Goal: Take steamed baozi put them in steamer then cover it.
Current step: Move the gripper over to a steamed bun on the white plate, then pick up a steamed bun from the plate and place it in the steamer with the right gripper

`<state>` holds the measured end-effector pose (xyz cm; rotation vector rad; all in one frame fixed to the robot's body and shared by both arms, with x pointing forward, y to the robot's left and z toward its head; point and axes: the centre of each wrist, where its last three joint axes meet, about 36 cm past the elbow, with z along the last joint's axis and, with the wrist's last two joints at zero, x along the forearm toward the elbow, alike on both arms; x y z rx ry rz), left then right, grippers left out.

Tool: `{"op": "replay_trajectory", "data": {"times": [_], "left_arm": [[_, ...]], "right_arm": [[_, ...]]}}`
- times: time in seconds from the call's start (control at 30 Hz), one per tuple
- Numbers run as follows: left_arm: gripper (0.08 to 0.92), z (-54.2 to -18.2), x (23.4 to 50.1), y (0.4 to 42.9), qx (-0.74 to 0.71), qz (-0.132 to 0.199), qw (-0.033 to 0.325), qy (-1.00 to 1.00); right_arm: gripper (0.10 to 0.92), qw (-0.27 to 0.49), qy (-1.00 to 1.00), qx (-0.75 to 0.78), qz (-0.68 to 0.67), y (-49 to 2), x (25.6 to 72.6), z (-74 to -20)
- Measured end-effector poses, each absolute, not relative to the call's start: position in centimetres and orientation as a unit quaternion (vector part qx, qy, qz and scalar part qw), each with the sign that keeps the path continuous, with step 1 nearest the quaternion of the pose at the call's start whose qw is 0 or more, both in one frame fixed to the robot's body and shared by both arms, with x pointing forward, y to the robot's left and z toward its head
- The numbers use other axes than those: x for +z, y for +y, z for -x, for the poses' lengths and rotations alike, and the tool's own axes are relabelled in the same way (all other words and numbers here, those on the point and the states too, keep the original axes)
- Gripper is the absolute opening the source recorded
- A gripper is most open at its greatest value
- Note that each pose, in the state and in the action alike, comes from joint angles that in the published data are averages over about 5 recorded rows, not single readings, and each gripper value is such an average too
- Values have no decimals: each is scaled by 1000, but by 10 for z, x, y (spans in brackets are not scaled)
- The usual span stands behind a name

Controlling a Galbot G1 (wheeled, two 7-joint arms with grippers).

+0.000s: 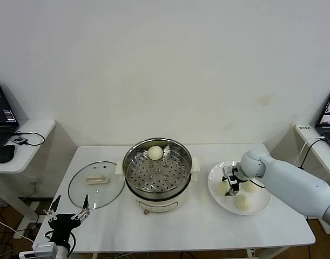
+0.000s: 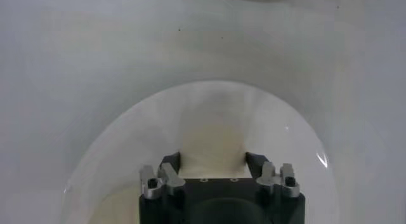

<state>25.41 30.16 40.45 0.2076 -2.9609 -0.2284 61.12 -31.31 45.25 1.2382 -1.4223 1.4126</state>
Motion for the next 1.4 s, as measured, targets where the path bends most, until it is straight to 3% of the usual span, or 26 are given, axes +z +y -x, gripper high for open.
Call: {"op": "replay_trajectory", "data": {"times": [0.2,0.43,0.7,0.87,1.1,1.4], "left_arm": [[823,-254,408,301,-77,-67,78,-992],[823,-257,411,297,-76,-61,73,-993],[823,-260,413,295,-74,-53,67,-994],[823,-263,413,299,-74,-55,66,-994],[823,-265,414,303,-72,-60,64,-994],[823,-263,414,309,-70,-68,66,-993]], "right_arm": [[636,379,-564,556,-479,-321,481,-613],[644,351,-581,565,-469,-317,550,-621],[649,298,-601,574,-470,-271,644,-634],[653,273,-610,563,-485,-223,680,-639],[653,259,-614,542,-512,-141,682,-646],[653,276,-600,523,-539,-50,636,-651]]}}
